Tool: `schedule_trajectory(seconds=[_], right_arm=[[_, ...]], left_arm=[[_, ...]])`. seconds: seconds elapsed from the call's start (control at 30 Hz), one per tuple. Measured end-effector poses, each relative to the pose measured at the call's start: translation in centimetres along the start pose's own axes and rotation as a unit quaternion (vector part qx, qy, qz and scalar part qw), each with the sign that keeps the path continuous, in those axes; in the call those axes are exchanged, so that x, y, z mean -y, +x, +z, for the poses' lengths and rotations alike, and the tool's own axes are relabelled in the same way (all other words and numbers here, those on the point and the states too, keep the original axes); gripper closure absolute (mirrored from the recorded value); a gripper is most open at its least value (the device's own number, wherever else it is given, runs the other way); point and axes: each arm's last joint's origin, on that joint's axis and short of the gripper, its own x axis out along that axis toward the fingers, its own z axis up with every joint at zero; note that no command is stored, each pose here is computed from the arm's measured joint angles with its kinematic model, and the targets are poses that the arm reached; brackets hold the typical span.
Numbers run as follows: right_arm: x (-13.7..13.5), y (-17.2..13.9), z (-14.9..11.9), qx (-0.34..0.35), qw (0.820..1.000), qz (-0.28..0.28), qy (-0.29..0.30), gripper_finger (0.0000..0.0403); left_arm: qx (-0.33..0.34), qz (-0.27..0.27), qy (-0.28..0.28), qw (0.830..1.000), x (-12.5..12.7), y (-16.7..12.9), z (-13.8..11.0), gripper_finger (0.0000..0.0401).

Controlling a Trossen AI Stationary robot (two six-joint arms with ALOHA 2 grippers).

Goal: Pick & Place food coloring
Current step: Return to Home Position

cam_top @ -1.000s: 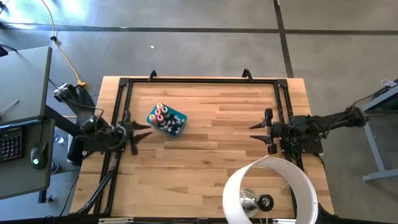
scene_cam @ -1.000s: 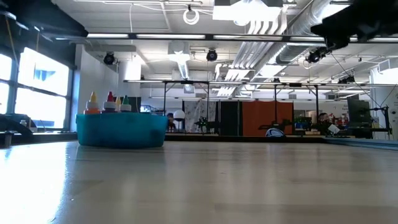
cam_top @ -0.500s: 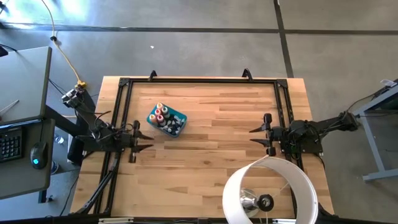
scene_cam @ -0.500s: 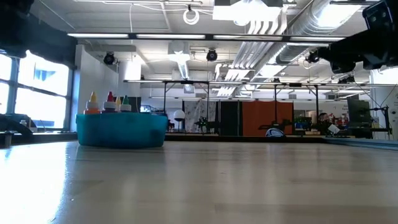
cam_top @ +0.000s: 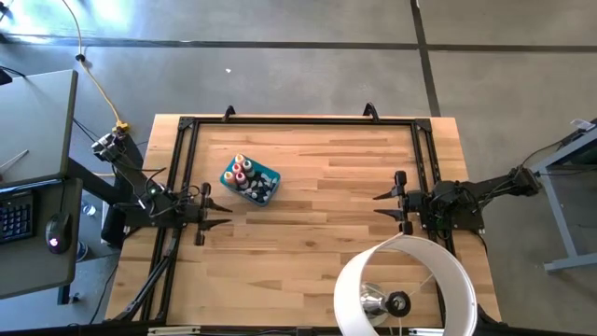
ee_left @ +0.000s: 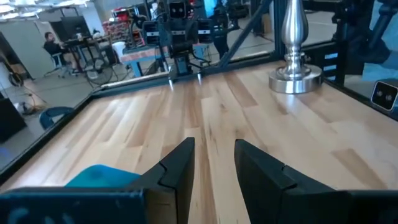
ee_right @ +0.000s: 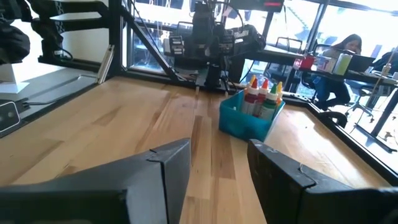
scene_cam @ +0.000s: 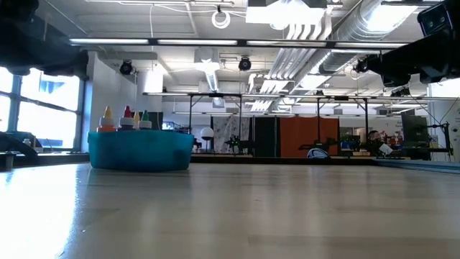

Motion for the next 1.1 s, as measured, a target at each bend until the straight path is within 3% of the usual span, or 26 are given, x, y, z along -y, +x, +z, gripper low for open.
schedule_trajectory(seconds=[1.1], right_arm=[[0.01, 0.00, 0.07, 0.004, 1.000, -0.001, 0.000, 0.0250]], left_arm=[[0.004, -0.036, -0.007, 0.999, 0.21, 0.00, -0.01, 0.0291]])
